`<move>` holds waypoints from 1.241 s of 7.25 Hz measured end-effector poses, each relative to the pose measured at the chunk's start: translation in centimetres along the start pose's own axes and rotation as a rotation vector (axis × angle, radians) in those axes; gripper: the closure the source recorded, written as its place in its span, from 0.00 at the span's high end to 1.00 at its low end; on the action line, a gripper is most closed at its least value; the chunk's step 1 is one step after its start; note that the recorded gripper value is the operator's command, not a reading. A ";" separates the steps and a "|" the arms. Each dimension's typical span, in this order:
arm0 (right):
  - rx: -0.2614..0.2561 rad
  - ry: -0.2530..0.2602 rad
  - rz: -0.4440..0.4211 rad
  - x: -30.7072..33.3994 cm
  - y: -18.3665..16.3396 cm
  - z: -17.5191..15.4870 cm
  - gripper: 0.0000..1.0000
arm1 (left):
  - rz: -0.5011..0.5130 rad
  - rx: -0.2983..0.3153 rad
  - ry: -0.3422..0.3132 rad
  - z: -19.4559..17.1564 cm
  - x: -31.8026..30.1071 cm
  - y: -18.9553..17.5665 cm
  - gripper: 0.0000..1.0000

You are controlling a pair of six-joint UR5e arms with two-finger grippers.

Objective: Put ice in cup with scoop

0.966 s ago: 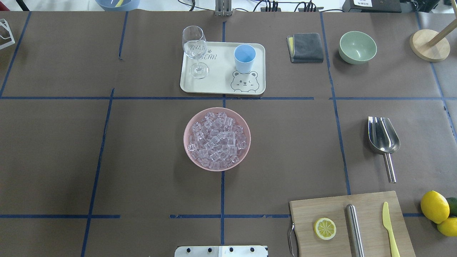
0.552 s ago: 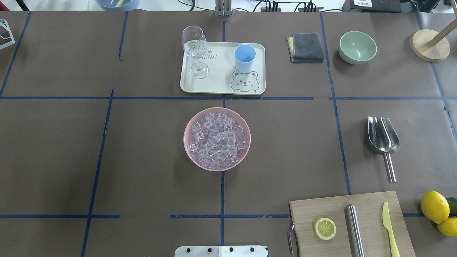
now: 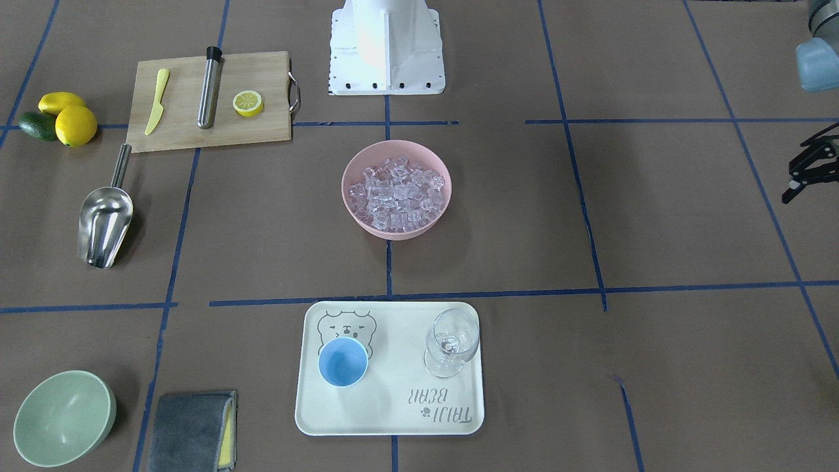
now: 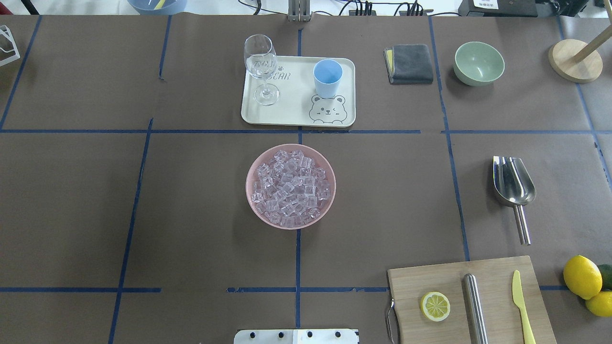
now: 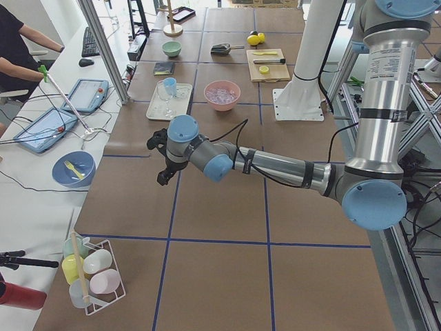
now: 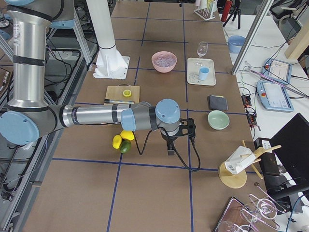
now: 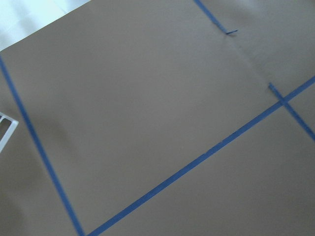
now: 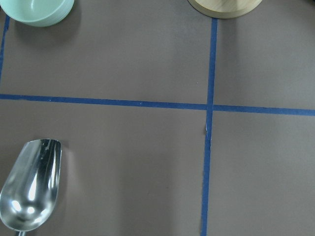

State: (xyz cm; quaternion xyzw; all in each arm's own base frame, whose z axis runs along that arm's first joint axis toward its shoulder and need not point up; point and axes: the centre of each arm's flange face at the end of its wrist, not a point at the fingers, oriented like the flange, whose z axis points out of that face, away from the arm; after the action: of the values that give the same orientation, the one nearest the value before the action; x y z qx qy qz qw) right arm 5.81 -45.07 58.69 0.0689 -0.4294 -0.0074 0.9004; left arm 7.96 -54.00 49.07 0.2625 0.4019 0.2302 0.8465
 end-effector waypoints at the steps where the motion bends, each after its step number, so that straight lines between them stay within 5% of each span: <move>1: -0.013 -0.018 -0.014 -2.4 -0.4 1.2 1.00 | 0.050 0.004 0.045 2.1 3.7 -3.5 1.00; 3: -0.055 -0.048 0.003 -9.9 -1.5 5.2 1.00 | 0.161 0.002 0.116 5.3 9.7 -7.5 1.00; 5: -0.080 -0.063 0.035 -15.7 -1.5 7.7 1.00 | 0.327 0.074 0.164 6.1 13.1 -9.7 1.00; 9: -0.074 0.040 0.075 -25.4 1.9 12.6 1.00 | 0.551 0.215 0.278 11.0 17.3 -8.1 1.00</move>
State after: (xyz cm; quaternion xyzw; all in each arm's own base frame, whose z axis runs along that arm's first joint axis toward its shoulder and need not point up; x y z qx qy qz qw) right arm -20.11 -42.85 47.13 0.0199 -0.4131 0.0117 0.9104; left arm 28.09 -52.57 40.25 0.4151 0.4496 0.4407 0.6567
